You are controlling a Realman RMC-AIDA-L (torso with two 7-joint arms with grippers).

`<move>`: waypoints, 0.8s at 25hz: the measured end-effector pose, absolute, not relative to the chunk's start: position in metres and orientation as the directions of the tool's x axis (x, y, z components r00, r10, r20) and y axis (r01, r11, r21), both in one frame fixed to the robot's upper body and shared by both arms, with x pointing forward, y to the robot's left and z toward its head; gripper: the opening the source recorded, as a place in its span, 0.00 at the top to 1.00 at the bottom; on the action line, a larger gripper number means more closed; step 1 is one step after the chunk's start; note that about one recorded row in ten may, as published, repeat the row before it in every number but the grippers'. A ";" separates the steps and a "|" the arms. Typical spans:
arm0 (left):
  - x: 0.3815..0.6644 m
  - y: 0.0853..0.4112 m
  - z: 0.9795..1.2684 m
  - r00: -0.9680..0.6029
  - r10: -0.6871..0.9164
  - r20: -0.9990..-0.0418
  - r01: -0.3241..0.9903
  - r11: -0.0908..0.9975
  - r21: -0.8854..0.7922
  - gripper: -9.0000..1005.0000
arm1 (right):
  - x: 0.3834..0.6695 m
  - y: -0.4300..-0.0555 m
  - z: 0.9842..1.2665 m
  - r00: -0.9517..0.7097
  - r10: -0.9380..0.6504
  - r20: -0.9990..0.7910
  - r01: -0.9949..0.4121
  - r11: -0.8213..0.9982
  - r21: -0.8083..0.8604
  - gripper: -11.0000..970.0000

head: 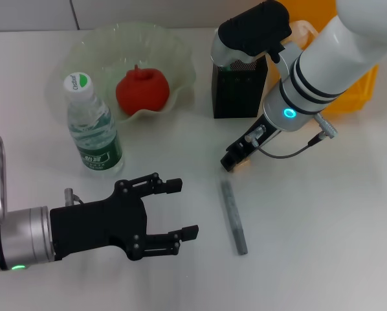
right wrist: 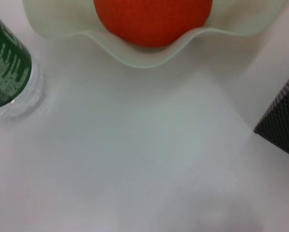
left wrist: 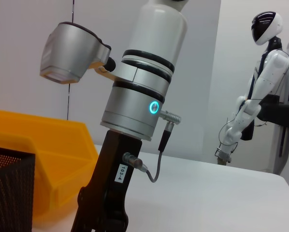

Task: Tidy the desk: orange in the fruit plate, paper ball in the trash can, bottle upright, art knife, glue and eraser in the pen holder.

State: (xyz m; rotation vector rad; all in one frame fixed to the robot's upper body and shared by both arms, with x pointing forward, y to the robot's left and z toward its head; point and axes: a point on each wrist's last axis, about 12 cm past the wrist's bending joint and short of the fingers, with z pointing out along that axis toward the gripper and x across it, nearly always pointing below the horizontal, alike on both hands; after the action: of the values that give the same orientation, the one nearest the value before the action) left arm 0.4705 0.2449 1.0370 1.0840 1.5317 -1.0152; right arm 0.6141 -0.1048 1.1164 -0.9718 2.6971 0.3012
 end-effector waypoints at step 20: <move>0.472 0.244 1.038 -0.133 0.155 -0.979 0.963 0.254 -0.090 0.19 | 0.616 -0.154 1.230 -0.573 -0.449 -0.686 -0.652 0.756 0.050 0.54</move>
State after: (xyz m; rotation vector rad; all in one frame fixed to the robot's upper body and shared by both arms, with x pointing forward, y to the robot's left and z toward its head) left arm 0.4715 0.2442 1.0379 1.0869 1.5252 -1.0158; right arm 0.6164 -0.1541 1.2302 -0.8205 2.2773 0.3924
